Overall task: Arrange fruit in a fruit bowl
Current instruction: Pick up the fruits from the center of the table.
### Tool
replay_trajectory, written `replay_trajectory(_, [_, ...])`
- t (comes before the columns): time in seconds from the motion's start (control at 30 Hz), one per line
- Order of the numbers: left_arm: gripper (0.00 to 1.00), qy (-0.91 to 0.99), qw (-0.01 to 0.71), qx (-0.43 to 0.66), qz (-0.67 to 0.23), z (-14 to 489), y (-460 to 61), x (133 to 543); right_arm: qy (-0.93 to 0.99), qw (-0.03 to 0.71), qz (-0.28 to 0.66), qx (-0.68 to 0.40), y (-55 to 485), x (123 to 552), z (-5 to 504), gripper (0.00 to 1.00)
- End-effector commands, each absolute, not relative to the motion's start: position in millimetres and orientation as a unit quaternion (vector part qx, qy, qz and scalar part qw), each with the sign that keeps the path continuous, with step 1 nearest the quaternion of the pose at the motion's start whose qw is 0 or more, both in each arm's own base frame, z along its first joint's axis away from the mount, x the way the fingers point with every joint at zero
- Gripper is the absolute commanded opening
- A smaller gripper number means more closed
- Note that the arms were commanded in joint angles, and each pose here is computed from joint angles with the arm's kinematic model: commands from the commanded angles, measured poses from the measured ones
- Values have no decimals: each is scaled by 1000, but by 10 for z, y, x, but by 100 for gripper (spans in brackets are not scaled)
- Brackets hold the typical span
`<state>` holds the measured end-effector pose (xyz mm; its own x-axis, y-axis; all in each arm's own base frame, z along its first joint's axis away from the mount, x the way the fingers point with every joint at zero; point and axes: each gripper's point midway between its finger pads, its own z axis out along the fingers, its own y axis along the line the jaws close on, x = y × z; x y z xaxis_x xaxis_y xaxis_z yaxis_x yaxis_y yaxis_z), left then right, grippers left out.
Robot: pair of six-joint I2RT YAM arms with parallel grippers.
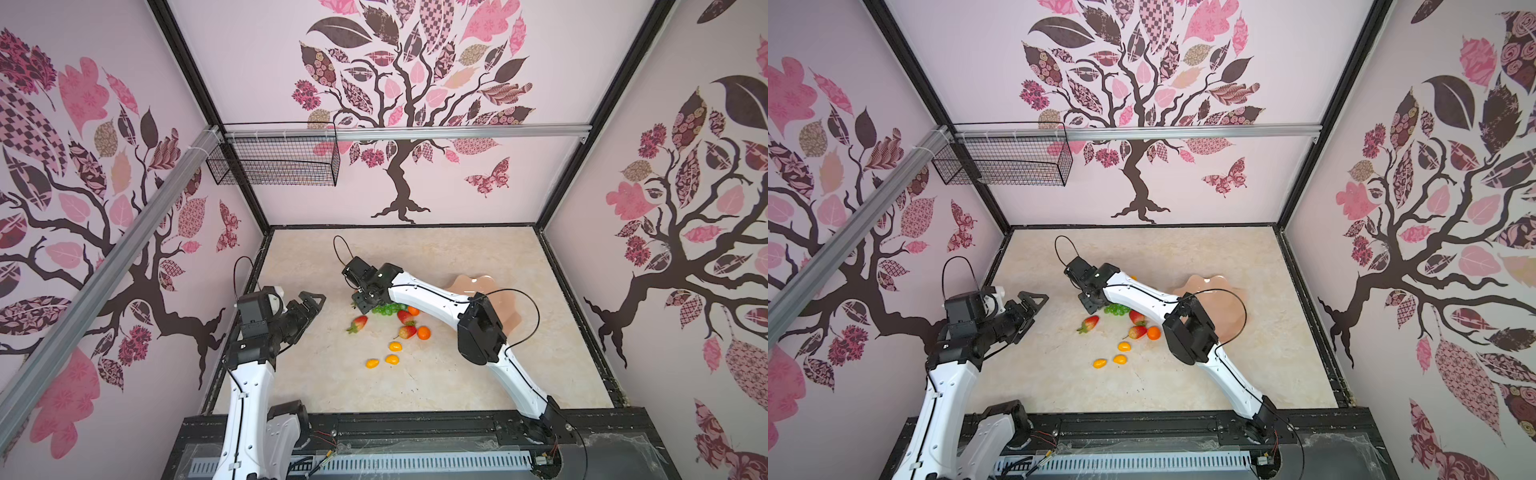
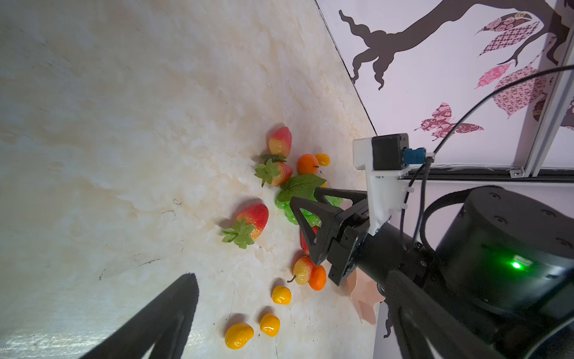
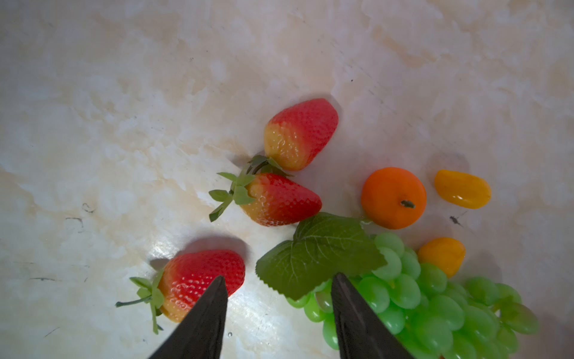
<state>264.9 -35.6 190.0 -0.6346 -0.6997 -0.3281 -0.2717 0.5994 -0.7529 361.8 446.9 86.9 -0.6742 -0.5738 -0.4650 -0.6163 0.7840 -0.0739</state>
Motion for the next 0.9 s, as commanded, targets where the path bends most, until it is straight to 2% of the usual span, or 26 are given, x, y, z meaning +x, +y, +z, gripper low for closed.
replay_trajectory(0.0, [98, 841, 319, -282, -335, 1910, -340, 2645, 903, 231, 15, -362, 4457, 3646, 733, 56])
replay_trajectory(0.13, [98, 843, 318, -282, -331, 1905, -334, 2633, 897, 211, -15, -387, 4412, 3662, 459, 54])
replay_trajectory(0.5, [98, 844, 315, -286, -327, 1875, -321, 2625, 886, 207, -68, -410, 4304, 3747, 293, 55])
replay_trajectory(0.87, [98, 844, 314, -286, -327, 1865, -321, 2625, 878, 203, -89, -424, 4276, 3773, 178, 51])
